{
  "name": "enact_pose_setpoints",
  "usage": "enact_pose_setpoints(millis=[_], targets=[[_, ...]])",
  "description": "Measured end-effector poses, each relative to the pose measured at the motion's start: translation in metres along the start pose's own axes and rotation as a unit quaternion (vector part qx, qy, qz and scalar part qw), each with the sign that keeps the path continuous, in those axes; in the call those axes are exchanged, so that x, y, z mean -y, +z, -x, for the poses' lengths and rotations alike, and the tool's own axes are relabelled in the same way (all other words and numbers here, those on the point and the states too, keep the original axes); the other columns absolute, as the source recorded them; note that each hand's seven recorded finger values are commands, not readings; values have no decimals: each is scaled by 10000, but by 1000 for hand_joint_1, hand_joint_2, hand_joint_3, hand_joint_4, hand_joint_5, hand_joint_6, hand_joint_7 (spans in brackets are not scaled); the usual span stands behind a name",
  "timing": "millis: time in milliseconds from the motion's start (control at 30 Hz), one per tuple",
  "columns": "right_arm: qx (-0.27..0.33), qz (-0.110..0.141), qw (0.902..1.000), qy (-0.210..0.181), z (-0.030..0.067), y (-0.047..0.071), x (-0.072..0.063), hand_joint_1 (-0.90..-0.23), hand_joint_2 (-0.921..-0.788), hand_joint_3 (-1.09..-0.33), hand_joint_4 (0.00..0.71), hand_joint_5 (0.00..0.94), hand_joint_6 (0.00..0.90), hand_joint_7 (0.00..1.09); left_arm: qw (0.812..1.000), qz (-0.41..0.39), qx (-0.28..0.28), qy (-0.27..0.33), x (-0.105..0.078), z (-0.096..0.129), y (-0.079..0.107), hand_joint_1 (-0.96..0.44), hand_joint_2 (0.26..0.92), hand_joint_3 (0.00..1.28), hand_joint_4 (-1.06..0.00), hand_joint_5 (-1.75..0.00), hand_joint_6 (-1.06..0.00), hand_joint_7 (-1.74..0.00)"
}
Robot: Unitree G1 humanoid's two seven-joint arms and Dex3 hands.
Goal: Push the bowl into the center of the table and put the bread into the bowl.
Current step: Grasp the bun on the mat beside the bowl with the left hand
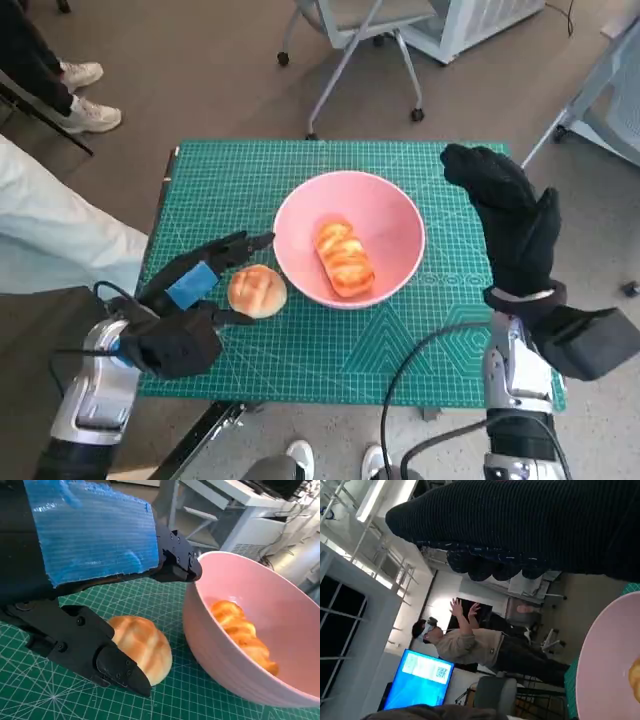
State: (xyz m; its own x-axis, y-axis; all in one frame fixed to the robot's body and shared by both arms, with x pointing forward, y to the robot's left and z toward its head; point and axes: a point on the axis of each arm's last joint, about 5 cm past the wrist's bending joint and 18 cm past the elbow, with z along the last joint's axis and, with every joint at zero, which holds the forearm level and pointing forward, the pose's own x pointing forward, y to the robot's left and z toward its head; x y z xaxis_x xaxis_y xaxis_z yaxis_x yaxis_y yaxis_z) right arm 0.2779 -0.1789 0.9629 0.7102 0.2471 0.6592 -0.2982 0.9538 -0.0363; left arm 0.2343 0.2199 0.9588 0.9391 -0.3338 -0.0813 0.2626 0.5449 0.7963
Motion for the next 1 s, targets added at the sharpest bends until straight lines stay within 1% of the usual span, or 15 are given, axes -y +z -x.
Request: enact_pose_setpoints(millis=[400,633,1000], targets=[[-17,2,10000,-18,7,-7,5,-709,-921,-846,199,0,46,522,9991,3,-289,313,81,18,10,-278,767,3,-312,-12,-451,-21],[-28,0,10000,-18,8,-10,4,-708,-921,-847,199,0,46,521,9980,52,-521,341,130,2,14,-282,777,5,-344,-19,-461,-20],[-27,-2,10000,-23,9,-10,6,-709,-921,-847,199,0,47,521,9971,196,-678,277,197,-22,28,-195,785,3,-449,-37,-507,-33]])
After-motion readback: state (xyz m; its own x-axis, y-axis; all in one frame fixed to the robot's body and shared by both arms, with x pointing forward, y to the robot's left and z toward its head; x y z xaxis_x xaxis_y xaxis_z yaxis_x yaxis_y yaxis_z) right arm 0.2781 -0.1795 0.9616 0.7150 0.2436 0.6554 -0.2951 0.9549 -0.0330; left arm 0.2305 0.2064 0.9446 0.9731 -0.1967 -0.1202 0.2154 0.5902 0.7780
